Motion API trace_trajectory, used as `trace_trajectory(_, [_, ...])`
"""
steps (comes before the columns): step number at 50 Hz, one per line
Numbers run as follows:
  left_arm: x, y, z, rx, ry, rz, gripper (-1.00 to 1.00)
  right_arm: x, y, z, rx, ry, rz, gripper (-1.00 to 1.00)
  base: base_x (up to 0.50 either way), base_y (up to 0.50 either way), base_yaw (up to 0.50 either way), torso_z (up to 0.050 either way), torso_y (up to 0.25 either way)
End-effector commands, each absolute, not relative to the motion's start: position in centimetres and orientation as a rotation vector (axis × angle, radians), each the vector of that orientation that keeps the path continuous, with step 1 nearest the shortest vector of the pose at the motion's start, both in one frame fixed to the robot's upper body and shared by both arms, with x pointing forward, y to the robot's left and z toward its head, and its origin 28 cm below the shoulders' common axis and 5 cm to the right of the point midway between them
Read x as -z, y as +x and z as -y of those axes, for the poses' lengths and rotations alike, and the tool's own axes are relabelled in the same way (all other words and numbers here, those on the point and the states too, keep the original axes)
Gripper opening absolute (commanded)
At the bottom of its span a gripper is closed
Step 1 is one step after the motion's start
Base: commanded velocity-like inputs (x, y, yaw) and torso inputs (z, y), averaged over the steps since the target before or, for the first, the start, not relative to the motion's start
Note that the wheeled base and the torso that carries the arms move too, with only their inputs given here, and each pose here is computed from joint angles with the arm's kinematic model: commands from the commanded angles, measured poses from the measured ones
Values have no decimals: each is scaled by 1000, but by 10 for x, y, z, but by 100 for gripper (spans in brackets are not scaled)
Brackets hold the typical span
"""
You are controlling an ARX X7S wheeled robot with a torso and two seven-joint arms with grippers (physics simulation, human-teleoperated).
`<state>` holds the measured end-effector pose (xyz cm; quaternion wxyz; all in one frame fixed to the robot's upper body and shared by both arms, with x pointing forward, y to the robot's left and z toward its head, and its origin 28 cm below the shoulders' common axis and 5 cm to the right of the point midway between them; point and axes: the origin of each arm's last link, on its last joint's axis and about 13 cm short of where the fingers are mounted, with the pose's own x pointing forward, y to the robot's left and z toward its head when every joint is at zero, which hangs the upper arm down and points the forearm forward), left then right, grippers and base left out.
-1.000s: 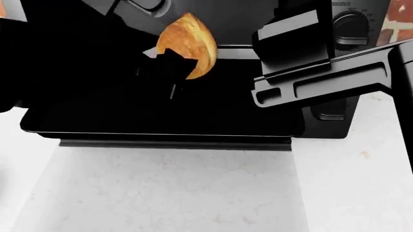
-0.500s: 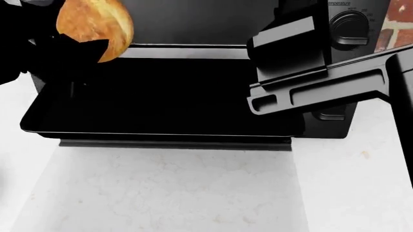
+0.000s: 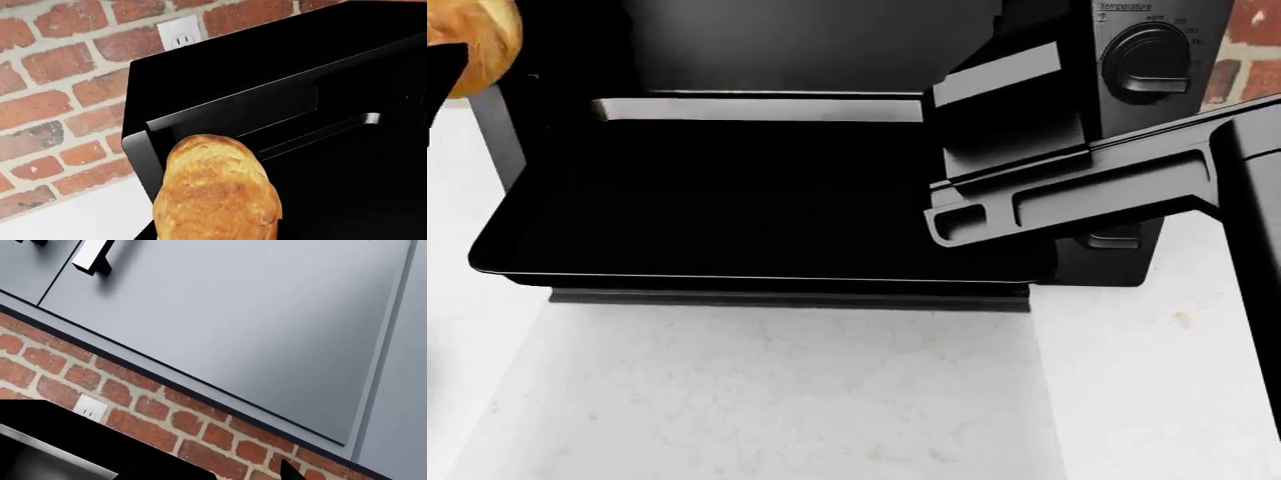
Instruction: Pick the bread from the tray and place it on the plate on the counter.
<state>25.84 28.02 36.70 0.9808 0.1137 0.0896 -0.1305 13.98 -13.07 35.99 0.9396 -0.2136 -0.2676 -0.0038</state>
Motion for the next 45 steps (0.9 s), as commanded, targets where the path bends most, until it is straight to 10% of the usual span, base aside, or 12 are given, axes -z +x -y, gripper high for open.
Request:
trace_trajectory(1, [-374, 251, -307, 148, 190, -186, -100, -361, 139, 129, 2, -437, 549, 100, 0, 0, 0, 0, 0])
trace_trajectory(45, [-392, 231, -359, -163, 153, -249, -100, -358, 139, 128, -13, -437, 549, 100, 0, 0, 0, 0, 0])
